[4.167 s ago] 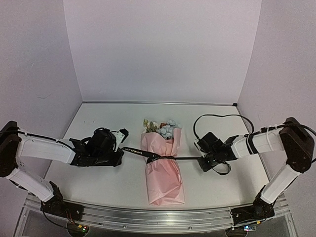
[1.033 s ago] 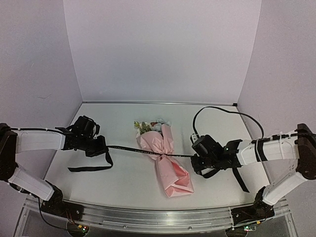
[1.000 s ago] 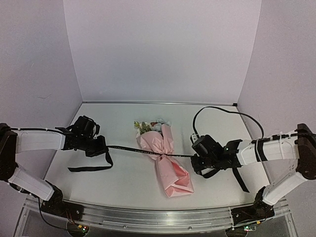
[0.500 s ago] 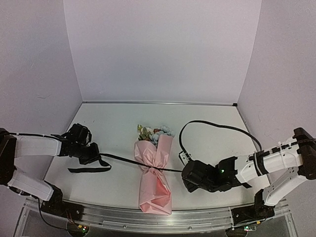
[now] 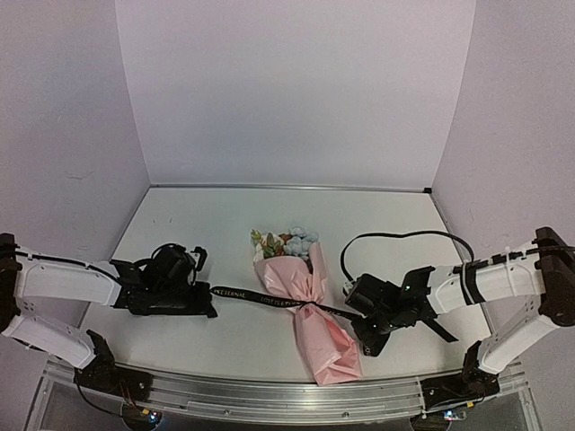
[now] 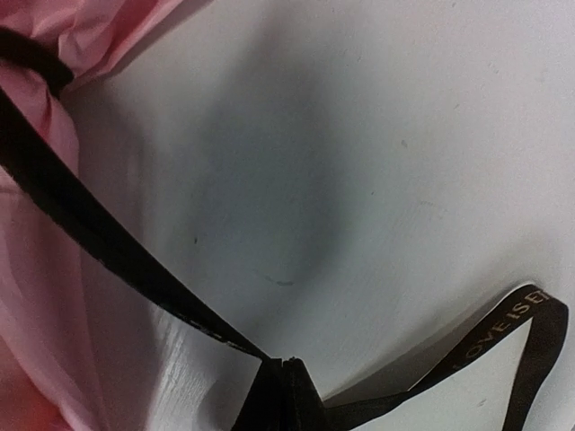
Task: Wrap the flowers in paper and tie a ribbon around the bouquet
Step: Tie the ribbon around the folded bouquet, then pass from the left arm to the right
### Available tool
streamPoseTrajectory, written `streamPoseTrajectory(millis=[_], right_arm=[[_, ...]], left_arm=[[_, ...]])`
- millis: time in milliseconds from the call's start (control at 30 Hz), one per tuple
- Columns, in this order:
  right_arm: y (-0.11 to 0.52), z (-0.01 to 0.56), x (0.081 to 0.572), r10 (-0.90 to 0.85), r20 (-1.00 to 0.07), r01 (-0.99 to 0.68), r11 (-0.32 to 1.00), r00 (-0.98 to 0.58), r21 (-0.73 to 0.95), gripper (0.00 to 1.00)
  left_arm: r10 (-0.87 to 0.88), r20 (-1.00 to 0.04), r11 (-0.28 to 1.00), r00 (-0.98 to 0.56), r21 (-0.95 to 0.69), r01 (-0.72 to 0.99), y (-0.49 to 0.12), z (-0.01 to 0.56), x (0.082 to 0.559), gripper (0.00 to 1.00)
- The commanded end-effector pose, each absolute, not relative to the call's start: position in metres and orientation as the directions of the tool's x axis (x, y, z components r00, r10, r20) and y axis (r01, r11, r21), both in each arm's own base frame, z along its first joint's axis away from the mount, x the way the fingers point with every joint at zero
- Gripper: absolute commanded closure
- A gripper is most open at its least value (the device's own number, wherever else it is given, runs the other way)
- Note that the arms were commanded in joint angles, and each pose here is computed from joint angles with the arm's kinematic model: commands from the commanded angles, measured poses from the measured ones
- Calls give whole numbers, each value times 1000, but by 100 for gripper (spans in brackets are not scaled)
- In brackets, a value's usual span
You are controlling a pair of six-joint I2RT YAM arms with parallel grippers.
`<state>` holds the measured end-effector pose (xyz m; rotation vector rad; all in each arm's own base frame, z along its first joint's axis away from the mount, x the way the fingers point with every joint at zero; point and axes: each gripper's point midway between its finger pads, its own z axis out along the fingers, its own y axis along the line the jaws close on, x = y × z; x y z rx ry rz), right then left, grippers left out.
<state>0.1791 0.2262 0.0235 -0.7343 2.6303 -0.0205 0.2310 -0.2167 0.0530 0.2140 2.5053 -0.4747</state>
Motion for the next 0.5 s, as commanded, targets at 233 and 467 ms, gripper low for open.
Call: streamPoseTrajectory(millis=[233,467], right_arm=[[297,50,144,-543,-266,-590,794,-797,148,100],[333,39,155,-521,-322,-584,799,-791,142,100]], left_arm=[[-131,-819,917,-559,-315,247,-196,135,239,100],[-143,-891,807,-430,-357,470,-201,156,213,100]])
